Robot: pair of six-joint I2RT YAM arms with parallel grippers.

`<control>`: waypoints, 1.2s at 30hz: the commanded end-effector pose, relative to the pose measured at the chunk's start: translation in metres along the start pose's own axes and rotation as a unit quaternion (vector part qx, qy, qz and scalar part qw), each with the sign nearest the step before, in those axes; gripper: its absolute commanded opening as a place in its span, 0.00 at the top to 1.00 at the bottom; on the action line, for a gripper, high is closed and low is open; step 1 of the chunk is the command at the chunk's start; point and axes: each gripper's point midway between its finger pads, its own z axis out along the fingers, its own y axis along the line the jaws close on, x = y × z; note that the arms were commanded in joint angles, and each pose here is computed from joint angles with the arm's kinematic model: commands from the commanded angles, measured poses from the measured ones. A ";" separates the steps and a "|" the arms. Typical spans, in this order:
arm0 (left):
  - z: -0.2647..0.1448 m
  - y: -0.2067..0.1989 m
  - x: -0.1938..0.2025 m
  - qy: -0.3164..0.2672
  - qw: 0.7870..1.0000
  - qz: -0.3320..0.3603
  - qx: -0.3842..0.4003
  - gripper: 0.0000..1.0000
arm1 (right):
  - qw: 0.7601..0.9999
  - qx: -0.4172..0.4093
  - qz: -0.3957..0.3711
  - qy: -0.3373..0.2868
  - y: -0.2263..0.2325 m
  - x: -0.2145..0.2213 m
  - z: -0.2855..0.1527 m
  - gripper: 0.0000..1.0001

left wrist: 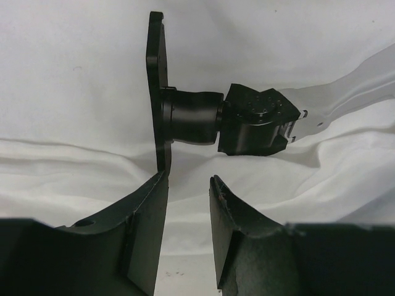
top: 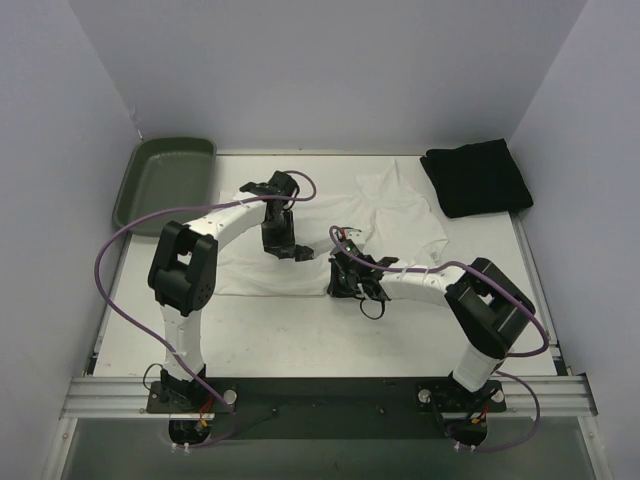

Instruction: Fold and stack the t-shirts

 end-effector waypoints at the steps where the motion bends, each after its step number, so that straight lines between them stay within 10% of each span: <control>1: -0.007 0.001 0.003 0.001 1.000 0.001 0.002 0.57 | 1.000 0.016 0.002 0.026 -0.013 0.018 0.002 1.00; 13: 0.012 0.010 0.011 0.017 1.000 0.003 -0.017 0.57 | 0.999 0.017 0.005 0.029 -0.016 0.022 0.002 1.00; 28: 0.018 0.020 0.022 0.026 0.999 0.000 -0.026 1.00 | 0.999 0.016 0.010 0.026 -0.017 0.021 0.000 1.00; 36: 0.008 0.018 0.002 -0.001 1.000 -0.007 -0.024 1.00 | 0.999 0.019 0.011 0.028 -0.020 0.024 -0.001 1.00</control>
